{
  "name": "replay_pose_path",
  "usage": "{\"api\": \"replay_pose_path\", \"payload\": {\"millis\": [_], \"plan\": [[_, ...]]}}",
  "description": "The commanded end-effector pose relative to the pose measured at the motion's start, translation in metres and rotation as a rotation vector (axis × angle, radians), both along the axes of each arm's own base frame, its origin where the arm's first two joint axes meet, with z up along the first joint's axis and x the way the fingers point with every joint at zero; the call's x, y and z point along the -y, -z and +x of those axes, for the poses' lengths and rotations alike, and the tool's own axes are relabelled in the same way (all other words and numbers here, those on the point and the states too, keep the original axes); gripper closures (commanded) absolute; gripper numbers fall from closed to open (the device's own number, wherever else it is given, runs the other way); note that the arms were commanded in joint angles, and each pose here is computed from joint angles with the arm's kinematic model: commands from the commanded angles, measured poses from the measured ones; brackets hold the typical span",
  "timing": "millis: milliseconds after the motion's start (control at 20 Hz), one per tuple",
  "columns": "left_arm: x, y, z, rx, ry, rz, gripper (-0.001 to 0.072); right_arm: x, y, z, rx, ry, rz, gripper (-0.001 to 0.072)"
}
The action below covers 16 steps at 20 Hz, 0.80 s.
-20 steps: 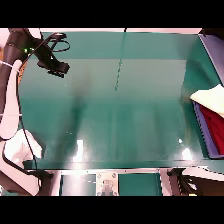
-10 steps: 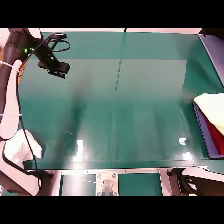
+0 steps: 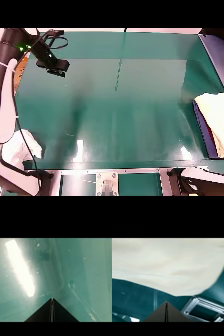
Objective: Fold the shirts.
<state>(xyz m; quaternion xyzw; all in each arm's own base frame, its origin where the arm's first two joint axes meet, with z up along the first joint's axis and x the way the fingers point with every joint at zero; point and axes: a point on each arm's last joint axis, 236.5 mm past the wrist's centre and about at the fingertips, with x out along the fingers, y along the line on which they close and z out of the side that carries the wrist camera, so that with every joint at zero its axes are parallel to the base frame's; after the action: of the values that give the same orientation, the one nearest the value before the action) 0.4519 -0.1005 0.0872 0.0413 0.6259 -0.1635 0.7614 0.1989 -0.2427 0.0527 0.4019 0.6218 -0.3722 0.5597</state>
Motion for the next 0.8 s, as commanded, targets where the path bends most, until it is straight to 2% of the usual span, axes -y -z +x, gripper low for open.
{"api": "replay_pose_path", "payload": {"millis": [0, 150, 300, 450, 750], "plan": [[0.01, -0.014, -0.022, -0.025, -0.031, -0.059, 0.0685, -0.061, -0.013, 0.102, 0.278, -0.249, 0.025, 0.0701], [0.012, 0.003, -0.072, -0.122, -0.054, -0.084, 0.0685, -0.139, 0.003, 0.132, 0.354, -0.483, 0.011, 0.0702], [0.006, 0.038, -0.138, -0.181, -0.124, -0.098, 0.0685, -0.231, 0.039, 0.112, 0.395, -0.697, 0.086, 0.0701], [0.007, 0.064, -0.193, -0.197, -0.194, -0.139, 0.0685, -0.281, 0.061, 0.093, 0.419, -0.802, 0.116, 0.0701], [0.003, 0.066, -0.213, -0.175, -0.218, -0.145, 0.0684, -0.306, 0.062, 0.09, 0.423, -0.886, 0.131, 0.07]]}}
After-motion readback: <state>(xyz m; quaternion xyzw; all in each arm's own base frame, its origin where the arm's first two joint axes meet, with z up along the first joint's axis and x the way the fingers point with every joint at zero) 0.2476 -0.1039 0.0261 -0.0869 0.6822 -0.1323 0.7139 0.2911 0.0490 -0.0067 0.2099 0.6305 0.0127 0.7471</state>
